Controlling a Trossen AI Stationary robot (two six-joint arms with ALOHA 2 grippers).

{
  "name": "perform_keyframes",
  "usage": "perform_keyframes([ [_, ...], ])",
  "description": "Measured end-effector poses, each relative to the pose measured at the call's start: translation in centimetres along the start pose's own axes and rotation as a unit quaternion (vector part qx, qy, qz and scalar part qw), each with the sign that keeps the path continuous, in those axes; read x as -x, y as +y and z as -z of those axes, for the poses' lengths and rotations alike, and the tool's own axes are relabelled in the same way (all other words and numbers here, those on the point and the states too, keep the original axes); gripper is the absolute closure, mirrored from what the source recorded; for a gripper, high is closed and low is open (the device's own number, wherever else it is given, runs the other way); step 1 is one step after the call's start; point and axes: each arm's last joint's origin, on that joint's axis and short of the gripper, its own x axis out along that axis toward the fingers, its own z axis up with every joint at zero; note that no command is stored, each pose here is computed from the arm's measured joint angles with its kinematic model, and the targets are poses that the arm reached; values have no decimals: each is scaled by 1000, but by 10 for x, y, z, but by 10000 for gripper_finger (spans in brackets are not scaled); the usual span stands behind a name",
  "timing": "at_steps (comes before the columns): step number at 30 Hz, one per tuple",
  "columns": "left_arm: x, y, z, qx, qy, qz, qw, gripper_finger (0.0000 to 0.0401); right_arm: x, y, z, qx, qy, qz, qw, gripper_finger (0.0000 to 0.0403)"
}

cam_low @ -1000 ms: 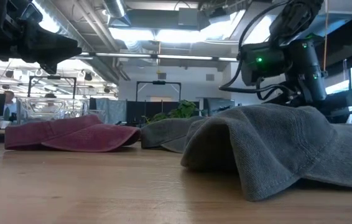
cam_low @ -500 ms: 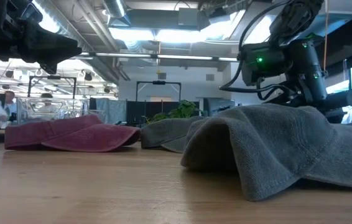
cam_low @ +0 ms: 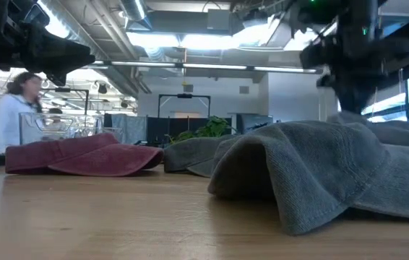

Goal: Pick & Place hat
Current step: Put the gray cap into the right transparent bin

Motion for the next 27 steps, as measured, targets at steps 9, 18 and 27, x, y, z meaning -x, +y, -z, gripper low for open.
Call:
perform_keyframes([
  [9, 0, 0, 0, 0, 0, -1, 1000, 282, 87, -8, 14, -52, -117, 68, 989, 340],
  [18, 0, 0, 0, 0, 0, -1, 1000, 281, 157, -19, 17, -51, -207, 198, 957, 340],
  [27, 0, 0, 0, 0, 0, -1, 1000, 281, 180, -42, 25, 2, -160, 366, 917, 340],
])
